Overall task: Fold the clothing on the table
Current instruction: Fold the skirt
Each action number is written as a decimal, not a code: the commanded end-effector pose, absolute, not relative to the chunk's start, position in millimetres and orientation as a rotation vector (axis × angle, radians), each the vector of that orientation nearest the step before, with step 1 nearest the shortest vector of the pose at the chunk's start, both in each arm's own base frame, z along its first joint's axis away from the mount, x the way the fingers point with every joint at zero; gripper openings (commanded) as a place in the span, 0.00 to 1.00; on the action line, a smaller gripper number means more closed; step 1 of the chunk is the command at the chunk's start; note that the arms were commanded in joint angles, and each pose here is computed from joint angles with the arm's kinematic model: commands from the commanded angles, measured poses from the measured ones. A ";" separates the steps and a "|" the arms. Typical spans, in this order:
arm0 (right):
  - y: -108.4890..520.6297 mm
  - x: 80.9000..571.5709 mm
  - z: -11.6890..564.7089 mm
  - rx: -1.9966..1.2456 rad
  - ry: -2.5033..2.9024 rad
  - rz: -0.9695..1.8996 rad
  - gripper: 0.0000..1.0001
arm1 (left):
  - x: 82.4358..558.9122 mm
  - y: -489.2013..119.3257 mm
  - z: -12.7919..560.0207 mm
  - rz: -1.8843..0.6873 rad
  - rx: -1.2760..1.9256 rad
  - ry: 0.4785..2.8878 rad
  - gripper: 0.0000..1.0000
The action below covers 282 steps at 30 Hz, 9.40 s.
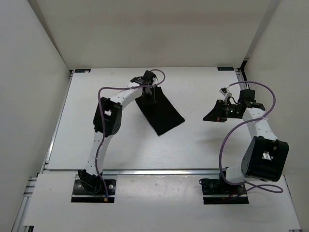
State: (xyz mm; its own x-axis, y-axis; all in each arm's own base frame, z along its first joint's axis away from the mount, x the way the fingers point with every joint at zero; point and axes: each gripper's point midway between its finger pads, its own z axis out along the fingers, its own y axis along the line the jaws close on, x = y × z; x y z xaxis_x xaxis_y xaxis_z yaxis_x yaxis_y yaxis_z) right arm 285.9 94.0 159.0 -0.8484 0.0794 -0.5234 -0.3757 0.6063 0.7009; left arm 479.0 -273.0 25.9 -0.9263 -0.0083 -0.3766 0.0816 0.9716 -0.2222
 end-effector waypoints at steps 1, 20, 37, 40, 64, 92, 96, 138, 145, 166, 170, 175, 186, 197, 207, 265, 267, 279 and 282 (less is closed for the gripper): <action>97.1 276.6 160.6 -0.270 2.311 1.165 0.00 | 452.5 -290.7 98.4 -0.396 0.201 2.502 0.18; 109.8 268.5 152.8 -0.309 2.302 1.197 0.00 | 326.1 -342.9 81.3 -0.679 0.251 2.586 0.00; 110.8 262.0 151.6 -0.315 2.314 1.185 0.00 | 213.5 -318.0 1.7 -0.675 0.240 3.063 0.00; 110.7 260.3 148.1 -0.311 2.324 1.187 0.00 | 195.0 -302.9 8.1 -0.646 0.280 3.109 0.00; 129.1 188.0 94.6 -0.022 2.631 1.236 0.95 | 137.8 -186.8 71.4 -0.897 -0.146 2.647 0.98; 186.9 165.7 46.9 -0.566 2.843 1.060 0.77 | 168.4 -210.3 69.0 -1.074 -0.588 2.436 0.99; 184.3 167.2 42.2 -0.559 2.864 1.051 0.75 | 159.0 -214.9 60.6 -1.000 -0.520 2.531 0.82; 208.1 149.5 45.4 -0.769 2.636 1.319 0.81 | 141.9 -255.3 45.8 -1.029 -0.464 2.584 0.10; 211.9 138.4 41.1 -0.771 2.664 1.426 0.76 | 155.6 -267.0 54.3 -1.056 -0.447 2.557 0.06; 219.1 168.8 24.1 -0.600 2.802 1.399 0.64 | 154.7 -261.0 53.1 -1.057 -0.456 2.562 0.06; 220.9 174.6 21.5 -0.561 2.810 1.430 0.61 | 154.0 -263.2 54.6 -1.072 -0.452 2.560 0.05; 222.2 174.4 17.9 -0.558 2.828 1.422 0.47 | 155.3 -261.4 54.0 -1.076 -0.460 2.556 0.05; 216.4 184.0 37.8 -0.639 2.740 1.339 0.00 | 144.2 -261.8 54.3 -1.046 -0.320 2.616 0.00; 209.5 169.8 99.3 -1.090 2.435 1.172 0.00 | 139.7 -246.6 101.4 -1.303 -0.424 2.490 0.00; 193.8 140.5 141.6 -1.249 2.293 1.142 0.00 | 125.1 -234.6 136.3 -1.513 -0.558 2.415 0.00; 255.8 378.1 121.4 -0.765 2.429 1.445 0.56 | 340.2 -213.6 108.2 -1.435 -0.960 2.208 0.28; 257.0 393.1 131.8 -0.793 2.397 1.368 0.65 | 352.8 -208.6 104.6 -1.416 -0.958 2.192 0.53; 224.2 374.6 156.8 -0.814 2.282 1.498 0.15 | 404.2 -213.2 164.9 -1.338 -0.613 2.147 0.99; 229.3 362.6 158.6 -0.853 2.253 1.566 0.00 | 366.4 -248.2 149.0 -1.371 -0.470 2.272 0.99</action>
